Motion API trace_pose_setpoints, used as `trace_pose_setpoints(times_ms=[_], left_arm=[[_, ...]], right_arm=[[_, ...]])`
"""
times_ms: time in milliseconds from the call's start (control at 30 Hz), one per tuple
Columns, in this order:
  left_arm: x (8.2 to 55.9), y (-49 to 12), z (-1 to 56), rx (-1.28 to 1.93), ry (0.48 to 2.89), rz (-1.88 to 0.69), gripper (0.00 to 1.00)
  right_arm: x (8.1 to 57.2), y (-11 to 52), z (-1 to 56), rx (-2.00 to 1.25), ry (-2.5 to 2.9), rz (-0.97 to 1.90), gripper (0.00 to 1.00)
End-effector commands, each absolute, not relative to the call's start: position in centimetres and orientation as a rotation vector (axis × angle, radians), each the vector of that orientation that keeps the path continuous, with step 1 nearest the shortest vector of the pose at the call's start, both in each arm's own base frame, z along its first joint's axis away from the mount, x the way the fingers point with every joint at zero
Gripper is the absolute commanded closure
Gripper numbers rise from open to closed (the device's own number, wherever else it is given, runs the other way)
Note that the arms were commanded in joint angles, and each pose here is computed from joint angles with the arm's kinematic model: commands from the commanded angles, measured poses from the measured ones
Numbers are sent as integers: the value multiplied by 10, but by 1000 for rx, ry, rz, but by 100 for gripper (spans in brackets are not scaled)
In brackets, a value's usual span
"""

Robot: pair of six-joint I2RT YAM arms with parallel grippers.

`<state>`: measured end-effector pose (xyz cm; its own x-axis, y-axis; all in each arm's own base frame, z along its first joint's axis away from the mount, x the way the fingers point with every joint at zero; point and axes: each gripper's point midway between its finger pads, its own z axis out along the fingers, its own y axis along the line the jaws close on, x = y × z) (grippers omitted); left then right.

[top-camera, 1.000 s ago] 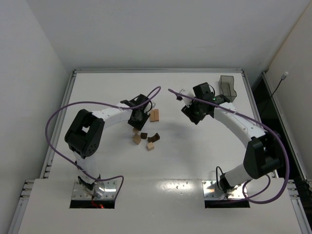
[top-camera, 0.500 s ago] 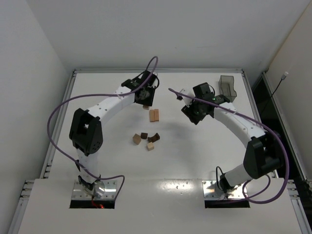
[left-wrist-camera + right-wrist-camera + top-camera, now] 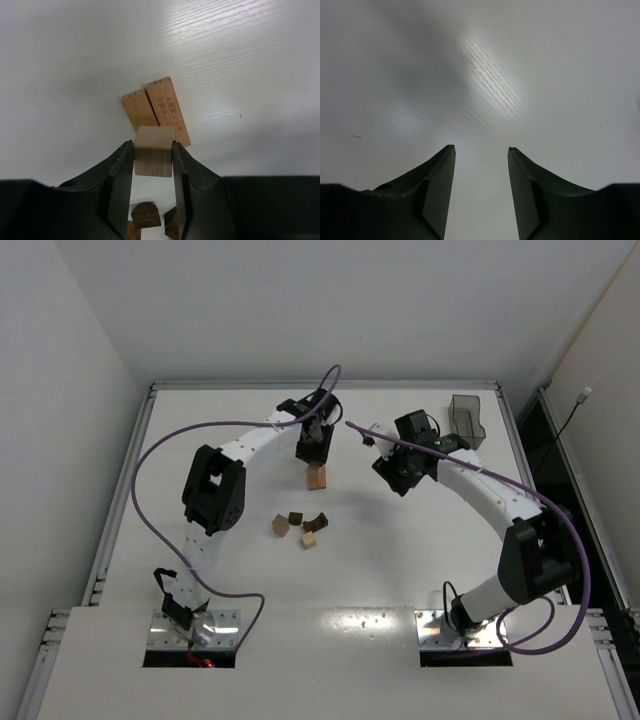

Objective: Build the wood block tower

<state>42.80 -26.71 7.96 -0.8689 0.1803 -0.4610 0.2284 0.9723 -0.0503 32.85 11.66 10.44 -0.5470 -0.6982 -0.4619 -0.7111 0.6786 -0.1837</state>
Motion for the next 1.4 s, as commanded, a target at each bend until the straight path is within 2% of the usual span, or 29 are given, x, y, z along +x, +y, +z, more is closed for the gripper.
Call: trace_pose_setpoints(times_ms=[0,1367], left_arm=[[440,-281,104,265,2608,-239,100],[455,-268,64,198,2665,-164,100]], right_arm=[[333,113,110,-1041,2381,21,57],[340,117,103,-1056,2412,36,57]])
